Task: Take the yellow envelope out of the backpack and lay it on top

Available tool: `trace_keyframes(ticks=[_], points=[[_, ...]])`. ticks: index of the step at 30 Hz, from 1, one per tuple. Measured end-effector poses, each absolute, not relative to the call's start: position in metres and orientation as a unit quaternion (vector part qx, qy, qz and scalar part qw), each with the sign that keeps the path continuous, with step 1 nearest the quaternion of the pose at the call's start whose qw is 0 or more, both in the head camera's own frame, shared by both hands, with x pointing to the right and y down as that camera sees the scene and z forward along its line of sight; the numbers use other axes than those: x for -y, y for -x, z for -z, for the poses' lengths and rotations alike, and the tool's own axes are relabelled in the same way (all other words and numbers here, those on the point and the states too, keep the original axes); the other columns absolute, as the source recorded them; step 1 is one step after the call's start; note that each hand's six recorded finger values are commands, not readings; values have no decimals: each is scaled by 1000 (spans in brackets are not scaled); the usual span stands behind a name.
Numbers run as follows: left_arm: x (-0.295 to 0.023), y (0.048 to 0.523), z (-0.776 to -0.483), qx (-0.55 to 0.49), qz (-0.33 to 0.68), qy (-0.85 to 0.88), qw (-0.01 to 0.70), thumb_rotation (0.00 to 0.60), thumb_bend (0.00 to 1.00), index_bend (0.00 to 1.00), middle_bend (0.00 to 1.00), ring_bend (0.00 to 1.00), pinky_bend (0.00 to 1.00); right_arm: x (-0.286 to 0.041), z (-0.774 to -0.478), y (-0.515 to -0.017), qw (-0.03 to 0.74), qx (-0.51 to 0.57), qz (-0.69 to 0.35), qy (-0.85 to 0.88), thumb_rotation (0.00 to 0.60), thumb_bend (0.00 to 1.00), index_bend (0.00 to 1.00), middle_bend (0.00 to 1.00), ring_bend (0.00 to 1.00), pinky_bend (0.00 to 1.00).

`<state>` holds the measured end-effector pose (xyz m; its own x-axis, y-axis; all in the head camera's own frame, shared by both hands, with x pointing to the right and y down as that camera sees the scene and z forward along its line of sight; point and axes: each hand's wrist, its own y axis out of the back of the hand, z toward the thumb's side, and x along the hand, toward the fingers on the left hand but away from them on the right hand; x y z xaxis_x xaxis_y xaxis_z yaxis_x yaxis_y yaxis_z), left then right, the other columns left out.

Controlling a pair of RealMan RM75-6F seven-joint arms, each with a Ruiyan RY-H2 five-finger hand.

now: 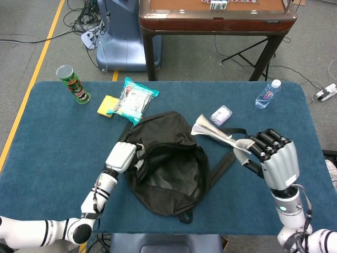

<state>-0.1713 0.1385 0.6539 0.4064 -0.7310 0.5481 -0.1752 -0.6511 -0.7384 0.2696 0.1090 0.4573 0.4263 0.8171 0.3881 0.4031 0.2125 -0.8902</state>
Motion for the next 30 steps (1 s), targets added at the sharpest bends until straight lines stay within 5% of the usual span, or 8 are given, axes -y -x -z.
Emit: trace_keyframes(ticks=[3,10,15,20,23,27,30], points=[[-152,170,-650,-252,461,794,305,600,889,569,449,364,61,-103,-450,-282,590,519,-186,590,600,521,845,734,675,662],[-174,165,-629,-199,446,820,299,564,291,294,380,316,61,-94,-464,-289,585,508,-219,593,600,520,845,734,675,662],[-173,165,-611,-213,423,830,293,359,215,241,377,313,61,-85,-486,-286,577,495,-243,603,600,521,845,734,675,662],[-163,174,-593,-242,404,833,291,318,206,217,374,312,61,-77,-504,-278,568,490,-253,612,600,520,845,734,675,662],[-150,185,-589,-271,406,825,284,344,207,216,375,312,61,-69,-518,-270,565,483,-259,618,600,520,845,734,675,662],[-135,202,-594,-304,424,808,274,581,206,213,374,312,61,-61,-539,-257,560,472,-267,626,600,520,845,733,675,662],[-124,220,-601,-328,445,789,269,600,207,209,375,312,61,-57,-557,-244,552,466,-271,636,600,520,845,732,675,662]])
